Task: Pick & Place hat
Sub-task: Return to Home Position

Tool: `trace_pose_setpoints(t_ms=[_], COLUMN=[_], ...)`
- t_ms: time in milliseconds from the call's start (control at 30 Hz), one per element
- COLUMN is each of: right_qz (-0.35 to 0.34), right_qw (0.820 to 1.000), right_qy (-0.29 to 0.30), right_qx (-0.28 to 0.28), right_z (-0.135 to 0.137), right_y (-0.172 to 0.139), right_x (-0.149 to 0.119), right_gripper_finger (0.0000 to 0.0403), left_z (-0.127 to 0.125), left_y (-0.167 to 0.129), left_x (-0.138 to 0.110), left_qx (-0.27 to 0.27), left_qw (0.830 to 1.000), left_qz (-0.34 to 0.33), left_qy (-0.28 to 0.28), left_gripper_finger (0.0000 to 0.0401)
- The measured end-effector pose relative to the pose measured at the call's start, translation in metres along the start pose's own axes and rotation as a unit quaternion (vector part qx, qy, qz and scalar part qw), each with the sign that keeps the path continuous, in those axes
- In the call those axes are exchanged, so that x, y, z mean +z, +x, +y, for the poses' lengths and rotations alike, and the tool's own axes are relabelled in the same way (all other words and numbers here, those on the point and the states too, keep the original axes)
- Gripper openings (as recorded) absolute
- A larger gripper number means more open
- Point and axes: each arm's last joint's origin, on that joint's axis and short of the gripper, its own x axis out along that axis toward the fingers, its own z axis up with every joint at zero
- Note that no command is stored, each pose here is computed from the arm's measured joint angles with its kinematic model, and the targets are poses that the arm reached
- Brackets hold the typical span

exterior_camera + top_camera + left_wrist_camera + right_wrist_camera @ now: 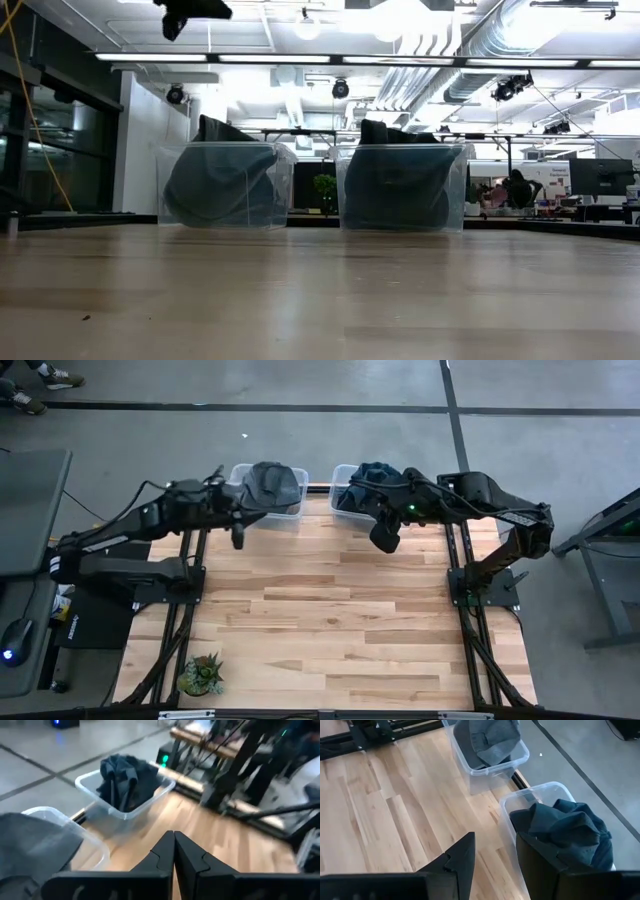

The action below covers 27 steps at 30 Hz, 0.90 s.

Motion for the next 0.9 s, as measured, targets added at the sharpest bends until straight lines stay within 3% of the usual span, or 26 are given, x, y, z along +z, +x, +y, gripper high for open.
trace_pose_setpoints(t_ms=[267,433,700,900], right_qz=[-0.002,-0.002,0.016,0.034], right_qw=[1.000,1.000,1.000,0.999], right_qy=[0.000,0.008,0.003,0.010], right_qx=[-0.001,0.001,-0.004,0.013], right_z=[0.002,0.004,0.014,0.020], right_y=[-0.001,-0.001,0.014,0.030], right_x=[0.000,-0.001,-0.013,-0.020], right_gripper_finger=[0.0138,0.0138,0.0138,0.0138], left_z=[0.003,0.009,-0.002,-0.018], left_y=[-0.031,-0.037,-0.015,-0.009], left_x=[-0.017,-0.041,-0.090,-0.115], left_qx=[-0.061,-0.059,-0.113,-0.095], left_qw=[0.991,0.991,0.983,0.990], left_qz=[-0.117,-0.113,-0.117,-0.095], left_qy=[-0.025,-0.049,-0.085,-0.049], left_gripper_finger=[0.0000,0.0000,0.0000,0.0000])
